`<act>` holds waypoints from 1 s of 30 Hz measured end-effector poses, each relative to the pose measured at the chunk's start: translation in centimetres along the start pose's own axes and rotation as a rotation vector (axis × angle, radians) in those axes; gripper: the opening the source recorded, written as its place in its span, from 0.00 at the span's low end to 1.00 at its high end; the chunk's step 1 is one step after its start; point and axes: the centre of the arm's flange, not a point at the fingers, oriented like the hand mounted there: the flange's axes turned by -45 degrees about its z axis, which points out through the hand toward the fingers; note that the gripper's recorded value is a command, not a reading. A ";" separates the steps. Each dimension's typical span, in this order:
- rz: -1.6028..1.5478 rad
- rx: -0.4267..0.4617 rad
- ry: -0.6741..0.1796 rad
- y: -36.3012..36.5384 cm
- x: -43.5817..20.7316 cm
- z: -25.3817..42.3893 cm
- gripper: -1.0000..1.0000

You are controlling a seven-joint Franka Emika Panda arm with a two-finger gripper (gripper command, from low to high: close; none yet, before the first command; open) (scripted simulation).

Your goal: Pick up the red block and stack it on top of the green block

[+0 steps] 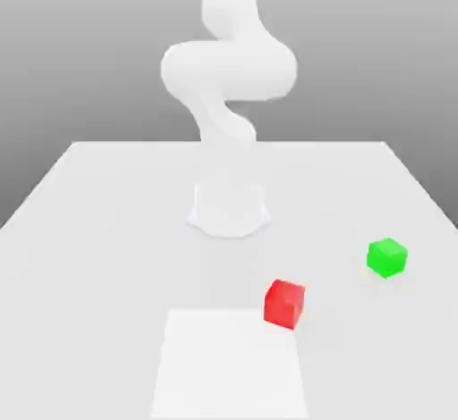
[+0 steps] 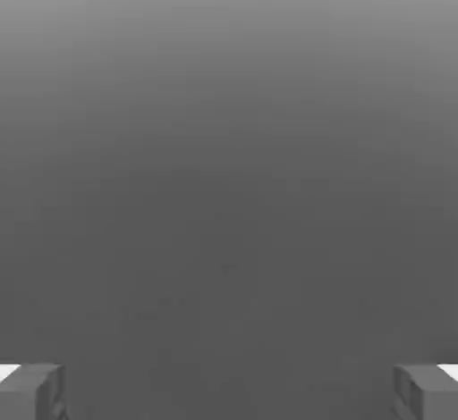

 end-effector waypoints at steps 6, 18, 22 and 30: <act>-0.307 0.072 -0.211 -4.1 -6.5 13.9 0.50; -0.927 0.390 -0.604 -10.2 -31.5 29.9 0.50; -0.963 0.415 -0.625 -10.6 -34.7 32.2 0.50; -0.966 0.418 -0.628 -10.7 -37.5 34.9 0.00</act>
